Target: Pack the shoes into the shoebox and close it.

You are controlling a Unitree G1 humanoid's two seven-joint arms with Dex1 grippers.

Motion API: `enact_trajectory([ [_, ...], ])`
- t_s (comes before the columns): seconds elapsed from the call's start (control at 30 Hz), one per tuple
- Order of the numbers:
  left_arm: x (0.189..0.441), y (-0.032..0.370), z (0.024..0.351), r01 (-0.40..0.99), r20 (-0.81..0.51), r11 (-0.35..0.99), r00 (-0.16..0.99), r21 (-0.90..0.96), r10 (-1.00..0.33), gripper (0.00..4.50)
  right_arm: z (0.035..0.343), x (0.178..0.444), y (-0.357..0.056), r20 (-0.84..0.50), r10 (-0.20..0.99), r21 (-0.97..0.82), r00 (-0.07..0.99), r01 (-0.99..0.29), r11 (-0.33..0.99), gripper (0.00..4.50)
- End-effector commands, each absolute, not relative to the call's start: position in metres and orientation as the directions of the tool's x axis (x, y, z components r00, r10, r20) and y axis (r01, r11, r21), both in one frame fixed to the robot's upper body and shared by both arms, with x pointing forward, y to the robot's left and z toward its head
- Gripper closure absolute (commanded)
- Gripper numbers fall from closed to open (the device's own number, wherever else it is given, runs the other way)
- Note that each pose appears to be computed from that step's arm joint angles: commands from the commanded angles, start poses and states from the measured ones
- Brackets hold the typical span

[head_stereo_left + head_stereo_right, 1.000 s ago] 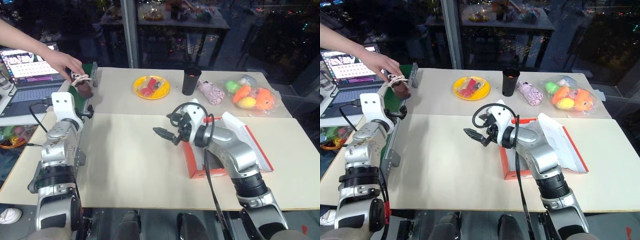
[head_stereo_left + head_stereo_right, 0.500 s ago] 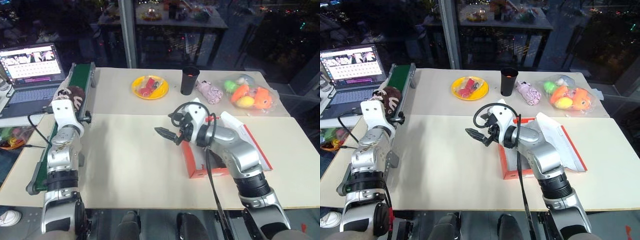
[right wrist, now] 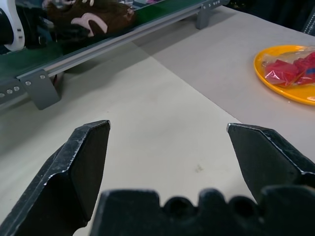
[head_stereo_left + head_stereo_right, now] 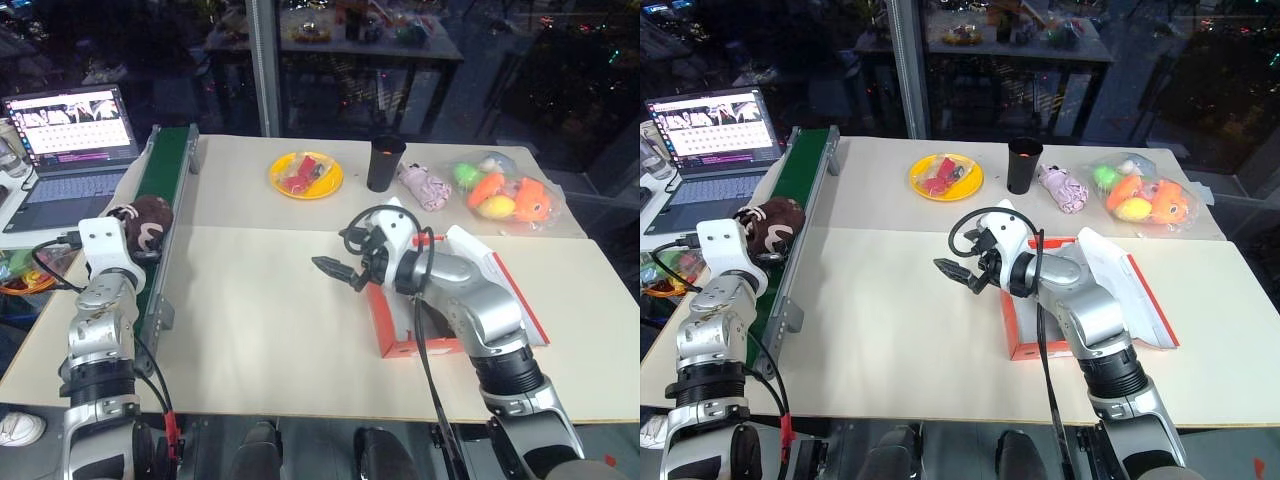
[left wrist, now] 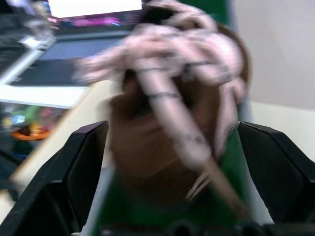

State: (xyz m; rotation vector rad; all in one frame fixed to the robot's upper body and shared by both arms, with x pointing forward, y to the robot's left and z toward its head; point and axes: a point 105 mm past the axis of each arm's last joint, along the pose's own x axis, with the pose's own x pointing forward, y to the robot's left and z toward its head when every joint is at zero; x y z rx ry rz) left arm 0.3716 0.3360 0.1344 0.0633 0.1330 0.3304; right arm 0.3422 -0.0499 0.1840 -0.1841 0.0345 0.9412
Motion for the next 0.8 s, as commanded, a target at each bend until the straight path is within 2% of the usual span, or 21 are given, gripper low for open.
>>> enact_trajectory([
  [0.03,0.375,0.337,0.148,-0.298,-0.081,0.952,0.949,0.068,0.303,0.28,0.200,0.340,-0.053,-0.070,0.799,-0.193,0.597,-0.794,0.576,0.00],
  [0.1,0.375,0.336,0.148,-0.281,-0.072,0.960,0.957,0.018,0.281,0.76,0.198,0.340,-0.053,-0.075,0.797,-0.197,0.600,-0.792,0.578,0.00],
  [0.27,0.379,0.334,0.154,-0.267,-0.055,0.964,0.962,-0.008,0.266,2.35,0.198,0.339,-0.053,-0.077,0.794,-0.202,0.603,-0.789,0.580,0.00],
  [0.4,0.389,0.320,0.184,-0.215,0.048,0.976,0.975,-0.031,0.217,3.17,0.207,0.341,-0.055,-0.037,0.788,-0.154,0.614,-0.783,0.603,0.00],
  [0.5,0.397,0.293,0.223,-0.110,0.179,0.992,0.977,-0.055,0.119,3.17,0.221,0.344,-0.058,0.031,0.779,-0.066,0.626,-0.776,0.627,0.00],
  [0.6,0.403,0.246,0.264,0.075,0.301,0.994,0.952,-0.074,-0.050,3.17,0.245,0.350,-0.063,0.139,0.752,0.049,0.644,-0.763,0.645,0.00],
  [0.7,0.402,0.197,0.286,0.269,0.353,0.961,0.907,-0.065,-0.230,3.17,0.271,0.356,-0.069,0.246,0.712,0.177,0.658,-0.753,0.634,0.00],
  [0.8,0.393,0.134,0.300,0.499,0.371,0.866,0.808,-0.018,-0.458,3.17,0.298,0.362,-0.076,0.365,0.659,0.375,0.657,-0.752,0.542,0.00],
])
